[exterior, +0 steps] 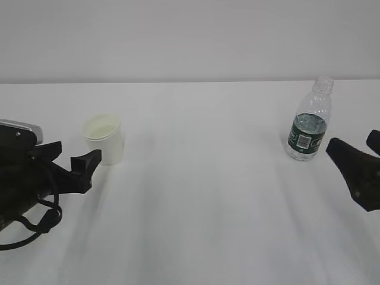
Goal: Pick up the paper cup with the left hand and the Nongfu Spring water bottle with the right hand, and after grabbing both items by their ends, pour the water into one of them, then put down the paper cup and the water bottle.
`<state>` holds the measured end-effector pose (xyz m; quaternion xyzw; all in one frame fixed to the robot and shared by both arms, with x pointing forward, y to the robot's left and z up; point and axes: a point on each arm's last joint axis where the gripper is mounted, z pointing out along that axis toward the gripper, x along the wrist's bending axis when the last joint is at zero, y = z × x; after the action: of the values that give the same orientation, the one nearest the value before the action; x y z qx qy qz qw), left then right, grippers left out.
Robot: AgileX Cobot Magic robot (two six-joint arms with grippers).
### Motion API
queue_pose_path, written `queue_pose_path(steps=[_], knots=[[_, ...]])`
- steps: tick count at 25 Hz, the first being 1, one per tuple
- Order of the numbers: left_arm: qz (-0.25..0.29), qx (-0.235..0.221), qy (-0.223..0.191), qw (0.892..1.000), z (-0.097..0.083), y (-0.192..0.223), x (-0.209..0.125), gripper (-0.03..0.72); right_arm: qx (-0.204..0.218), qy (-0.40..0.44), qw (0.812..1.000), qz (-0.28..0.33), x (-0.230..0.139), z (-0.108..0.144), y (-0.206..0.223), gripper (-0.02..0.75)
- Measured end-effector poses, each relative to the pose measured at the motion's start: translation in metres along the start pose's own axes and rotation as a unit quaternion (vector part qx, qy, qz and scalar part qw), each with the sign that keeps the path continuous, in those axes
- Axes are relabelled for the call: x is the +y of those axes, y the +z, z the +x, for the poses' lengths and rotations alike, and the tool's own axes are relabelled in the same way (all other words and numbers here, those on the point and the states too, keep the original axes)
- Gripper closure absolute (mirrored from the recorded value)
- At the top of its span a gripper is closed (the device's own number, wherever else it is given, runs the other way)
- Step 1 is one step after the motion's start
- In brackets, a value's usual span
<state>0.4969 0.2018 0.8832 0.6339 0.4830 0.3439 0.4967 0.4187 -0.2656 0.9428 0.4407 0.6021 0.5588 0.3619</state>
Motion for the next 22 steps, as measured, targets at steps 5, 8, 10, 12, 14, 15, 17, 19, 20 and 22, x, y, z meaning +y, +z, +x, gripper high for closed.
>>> queue_pose_path(steps=[5, 8, 10, 12, 14, 15, 17, 19, 20, 22], knots=[[-0.028, -0.001, -0.016, 0.999, 0.0, -0.015, 0.016, 0.057, -0.012, -0.001, 0.998, -0.055, 0.019, 0.001, -0.008, 0.146], [-0.05, -0.002, -0.024, 0.998, 0.0, -0.023, 0.028, 0.06, -0.022, 0.007, 0.997, -0.079, 0.029, 0.001, -0.014, 0.146], [-0.066, -0.004, -0.031, 0.997, 0.0, -0.029, 0.036, 0.062, -0.028, 0.007, 0.996, -0.089, 0.033, 0.001, -0.017, 0.146], [-0.086, -0.005, -0.036, 0.996, 0.0, -0.034, 0.045, 0.068, -0.033, 0.004, 0.995, -0.096, 0.038, 0.001, -0.02, 0.146], [-0.111, -0.005, -0.041, 0.993, 0.0, -0.04, 0.057, 0.073, -0.036, -0.002, 0.994, -0.101, 0.044, 0.0, -0.02, 0.146], [-0.122, -0.005, -0.043, 0.992, 0.0, -0.042, 0.062, 0.076, -0.038, -0.005, 0.994, -0.102, 0.047, 0.0, -0.019, 0.146], [-0.147, -0.006, -0.047, 0.988, 0.001, -0.049, 0.074, 0.081, -0.043, -0.01, 0.994, -0.103, 0.056, -0.002, -0.016, 0.146], [-0.161, -0.006, -0.05, 0.986, 0.001, -0.056, 0.082, 0.088, -0.049, -0.017, 0.994, -0.096, 0.063, -0.004, -0.013, 0.146], [-0.167, -0.006, -0.052, 0.985, 0.001, -0.06, 0.087, 0.091, -0.052, -0.022, 0.994, -0.096, 0.068, -0.004, -0.013, 0.146], [-0.17, -0.006, -0.056, 0.984, 0.001, -0.068, 0.094, 0.093, -0.062, -0.032, 0.994, -0.088, 0.078, -0.006, -0.013, 0.146]])
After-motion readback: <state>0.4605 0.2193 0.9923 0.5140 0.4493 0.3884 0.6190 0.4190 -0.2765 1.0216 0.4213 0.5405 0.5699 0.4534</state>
